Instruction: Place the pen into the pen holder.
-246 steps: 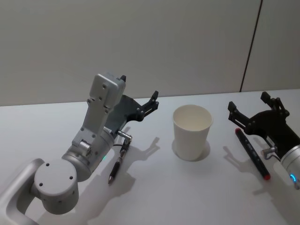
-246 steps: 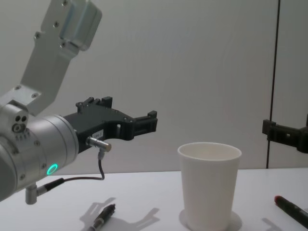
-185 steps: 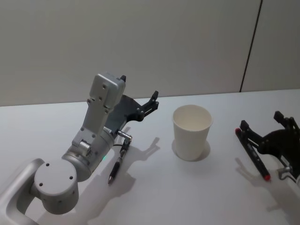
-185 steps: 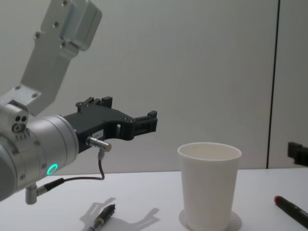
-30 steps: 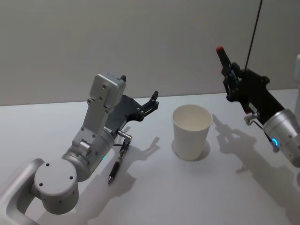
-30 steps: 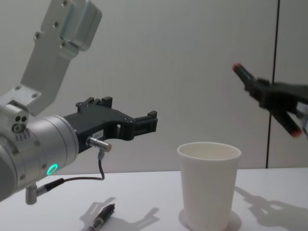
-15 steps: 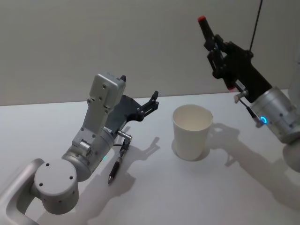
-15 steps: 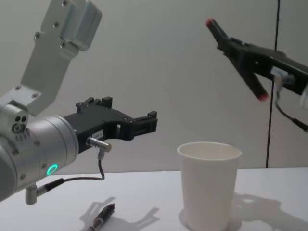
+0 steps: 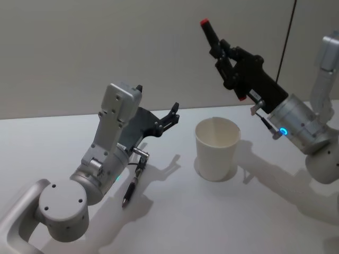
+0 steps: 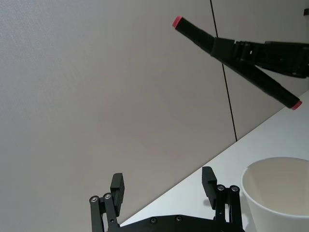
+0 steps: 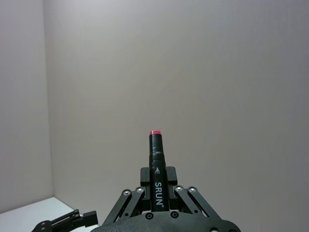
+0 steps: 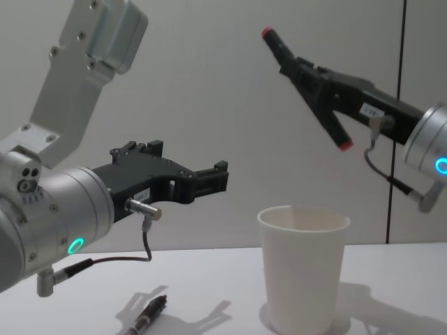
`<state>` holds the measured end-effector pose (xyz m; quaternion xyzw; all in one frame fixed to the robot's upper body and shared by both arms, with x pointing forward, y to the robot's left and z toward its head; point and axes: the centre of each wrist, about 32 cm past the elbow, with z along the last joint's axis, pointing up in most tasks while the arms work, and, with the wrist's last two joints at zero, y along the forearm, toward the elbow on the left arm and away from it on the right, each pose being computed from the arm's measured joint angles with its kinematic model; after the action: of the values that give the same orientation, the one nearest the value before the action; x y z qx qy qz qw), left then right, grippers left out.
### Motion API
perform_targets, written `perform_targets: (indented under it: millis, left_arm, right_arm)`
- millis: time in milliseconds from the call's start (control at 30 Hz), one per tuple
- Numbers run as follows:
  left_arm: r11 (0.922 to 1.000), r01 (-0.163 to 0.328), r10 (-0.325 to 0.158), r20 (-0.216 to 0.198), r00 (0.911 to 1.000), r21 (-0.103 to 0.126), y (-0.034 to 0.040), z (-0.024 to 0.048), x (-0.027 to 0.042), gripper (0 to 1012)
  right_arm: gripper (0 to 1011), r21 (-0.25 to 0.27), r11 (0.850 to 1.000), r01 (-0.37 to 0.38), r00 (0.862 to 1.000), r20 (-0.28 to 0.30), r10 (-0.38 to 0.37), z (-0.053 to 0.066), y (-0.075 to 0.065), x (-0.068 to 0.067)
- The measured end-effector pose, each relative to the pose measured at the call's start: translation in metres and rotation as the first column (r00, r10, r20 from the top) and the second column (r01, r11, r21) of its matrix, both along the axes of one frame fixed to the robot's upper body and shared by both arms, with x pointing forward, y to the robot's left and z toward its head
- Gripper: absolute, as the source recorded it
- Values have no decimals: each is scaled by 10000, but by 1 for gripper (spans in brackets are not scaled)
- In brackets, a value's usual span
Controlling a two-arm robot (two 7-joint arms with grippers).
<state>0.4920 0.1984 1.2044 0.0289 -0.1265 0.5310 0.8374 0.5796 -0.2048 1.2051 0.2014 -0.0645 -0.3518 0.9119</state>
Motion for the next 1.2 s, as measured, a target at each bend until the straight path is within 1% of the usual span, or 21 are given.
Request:
perform_targets:
  millis: [300, 567, 767, 1200]
  left_arm:
    - [10000, 0, 0, 0, 10000, 0, 0, 0, 0, 1001]
    - [10000, 0, 0, 0, 10000, 0, 0, 0, 0, 1001]
    - [10000, 0, 0, -1, 10000, 0, 0, 0, 0, 1001]
    - [10000, 0, 0, -1, 10000, -1, 0, 0, 0, 1001]
  right_arm:
    - [178, -267, 9981, -562, 9984, -55, 561, -115, 25, 57]
    - [177, -413, 9948, -931, 9956, -115, 927, -192, 45, 54]
    - [177, -413, 9936, -1054, 9943, -201, 1047, -250, 43, 20]
    - [177, -406, 9935, -1063, 9938, -363, 1049, -347, -5, -118]
